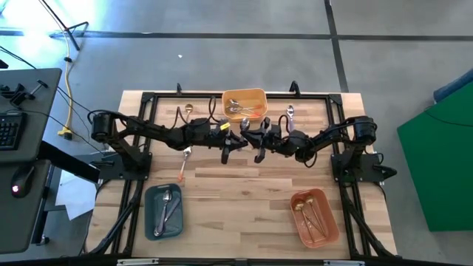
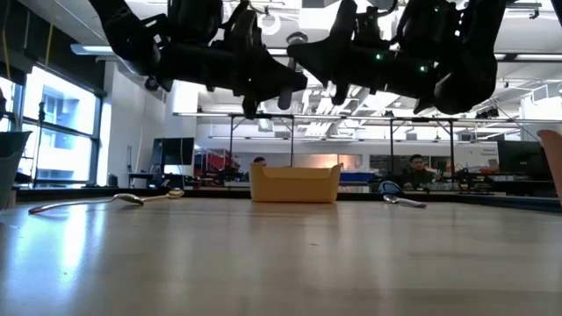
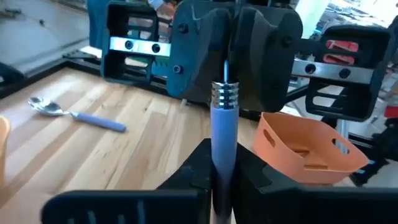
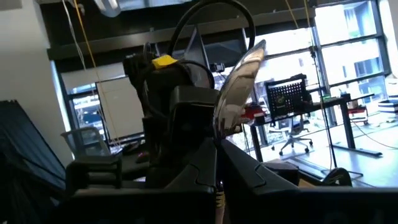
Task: Sort silverware by color (type)
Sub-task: Put the left blue spoon into the blue bin, then put the orange spoon into the yellow bin
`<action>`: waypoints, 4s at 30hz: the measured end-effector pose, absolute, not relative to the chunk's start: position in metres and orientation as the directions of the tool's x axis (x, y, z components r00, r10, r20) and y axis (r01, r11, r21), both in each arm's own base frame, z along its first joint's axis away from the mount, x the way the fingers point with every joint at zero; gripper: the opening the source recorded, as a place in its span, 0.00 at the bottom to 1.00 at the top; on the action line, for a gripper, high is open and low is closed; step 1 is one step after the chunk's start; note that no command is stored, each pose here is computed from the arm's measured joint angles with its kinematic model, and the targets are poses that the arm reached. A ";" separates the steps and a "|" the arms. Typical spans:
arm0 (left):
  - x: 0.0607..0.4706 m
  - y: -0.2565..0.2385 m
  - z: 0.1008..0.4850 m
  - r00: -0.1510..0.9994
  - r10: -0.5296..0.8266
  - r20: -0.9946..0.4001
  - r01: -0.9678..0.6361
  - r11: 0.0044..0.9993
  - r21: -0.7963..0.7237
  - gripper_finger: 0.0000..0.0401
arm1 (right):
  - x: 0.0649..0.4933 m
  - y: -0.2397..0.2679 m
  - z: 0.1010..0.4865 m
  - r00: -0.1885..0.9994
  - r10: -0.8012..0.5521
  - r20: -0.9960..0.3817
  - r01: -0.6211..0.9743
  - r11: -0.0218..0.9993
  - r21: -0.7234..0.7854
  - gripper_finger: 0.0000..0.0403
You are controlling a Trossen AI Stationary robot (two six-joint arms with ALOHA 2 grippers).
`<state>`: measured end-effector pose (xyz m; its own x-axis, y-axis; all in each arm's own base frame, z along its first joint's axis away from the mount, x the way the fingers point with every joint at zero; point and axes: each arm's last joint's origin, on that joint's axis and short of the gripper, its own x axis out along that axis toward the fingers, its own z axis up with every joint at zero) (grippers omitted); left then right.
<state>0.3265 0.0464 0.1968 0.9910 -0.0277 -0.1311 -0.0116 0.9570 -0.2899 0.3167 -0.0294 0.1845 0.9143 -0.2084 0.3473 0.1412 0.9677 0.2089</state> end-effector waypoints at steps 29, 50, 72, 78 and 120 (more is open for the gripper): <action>0.245 -0.059 0.261 0.682 -0.039 -0.730 -0.513 0.686 -0.516 0.03 | 0.311 -0.057 0.193 0.902 -0.281 0.327 0.227 0.954 0.194 0.31; 0.174 -0.222 0.234 0.292 -0.186 -0.938 -0.932 0.166 -0.322 0.03 | 0.302 -0.083 0.194 0.927 -0.353 0.129 0.330 0.929 0.168 0.01; 0.154 -0.205 0.190 0.046 -0.061 -0.997 -0.974 0.220 -0.058 0.03 | 0.302 -0.083 0.193 0.927 -0.353 0.125 0.331 0.928 0.169 0.00; 0.146 -0.205 0.179 0.019 -0.065 -0.998 -0.972 0.233 -0.034 0.03 | 0.302 -0.083 0.192 0.928 -0.354 0.118 0.332 0.928 0.168 0.00; 0.180 -0.170 0.271 0.129 0.087 -0.988 -0.879 0.472 -0.073 0.19 | 0.303 -0.082 0.188 0.934 -0.351 0.068 0.337 0.927 0.165 0.00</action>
<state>0.1799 -0.1698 0.2712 0.1285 0.0871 -0.9879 -0.8789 0.4715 -0.0728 0.3032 -0.0821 0.1876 0.9337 -0.3514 0.0680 0.3368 0.9269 0.1653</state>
